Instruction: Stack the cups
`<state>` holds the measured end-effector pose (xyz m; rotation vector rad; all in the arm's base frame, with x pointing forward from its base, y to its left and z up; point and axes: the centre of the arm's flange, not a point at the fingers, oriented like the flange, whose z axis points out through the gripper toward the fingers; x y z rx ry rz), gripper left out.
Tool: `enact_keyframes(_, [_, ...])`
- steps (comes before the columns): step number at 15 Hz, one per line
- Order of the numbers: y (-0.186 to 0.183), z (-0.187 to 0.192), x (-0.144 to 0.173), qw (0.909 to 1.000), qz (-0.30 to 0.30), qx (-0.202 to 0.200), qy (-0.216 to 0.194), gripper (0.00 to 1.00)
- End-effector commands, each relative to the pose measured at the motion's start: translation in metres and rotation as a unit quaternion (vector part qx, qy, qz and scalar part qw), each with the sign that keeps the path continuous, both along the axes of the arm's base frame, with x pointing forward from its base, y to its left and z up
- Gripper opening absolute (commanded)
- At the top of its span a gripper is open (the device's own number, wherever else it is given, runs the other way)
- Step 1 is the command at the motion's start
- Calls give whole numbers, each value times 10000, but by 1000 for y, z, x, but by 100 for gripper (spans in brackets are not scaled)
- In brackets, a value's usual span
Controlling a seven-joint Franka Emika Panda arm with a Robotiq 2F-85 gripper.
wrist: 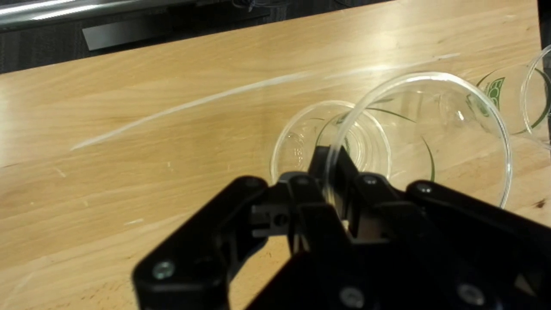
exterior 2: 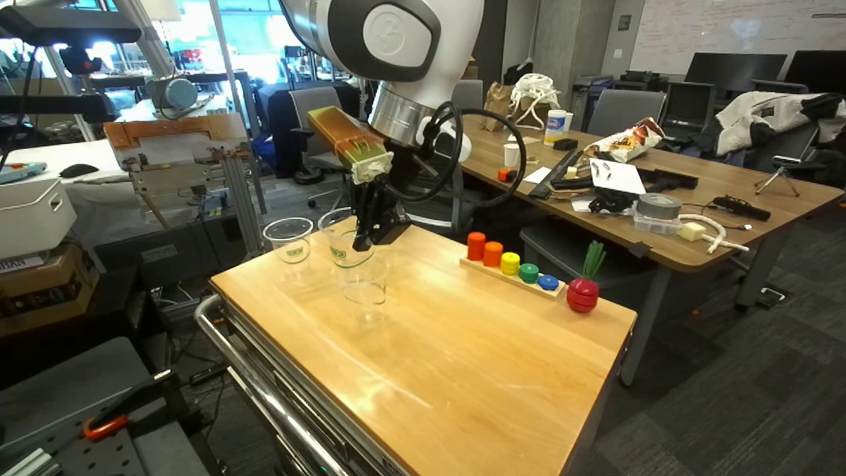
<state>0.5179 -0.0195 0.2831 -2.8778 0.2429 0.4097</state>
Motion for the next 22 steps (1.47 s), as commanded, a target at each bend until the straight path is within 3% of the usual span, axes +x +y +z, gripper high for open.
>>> enact_keyframes(1, [-1, 1, -2, 9999, 92, -56, -103, 4])
enact_keyframes(2, [-1, 1, -2, 9999, 103, -86, -108, 6])
enact_keyframes(3, [-2, 1, -2, 9998, 113, -102, -109, 28])
enact_keyframes(5, [-3, -1, -2, 9998, 101, -133, -102, 39])
enact_keyframes(13, [-8, -12, -8, 9997, 63, -242, -78, 99])
enact_keyframes(22, [-16, -49, -2, 9989, -20, -475, -29, 100])
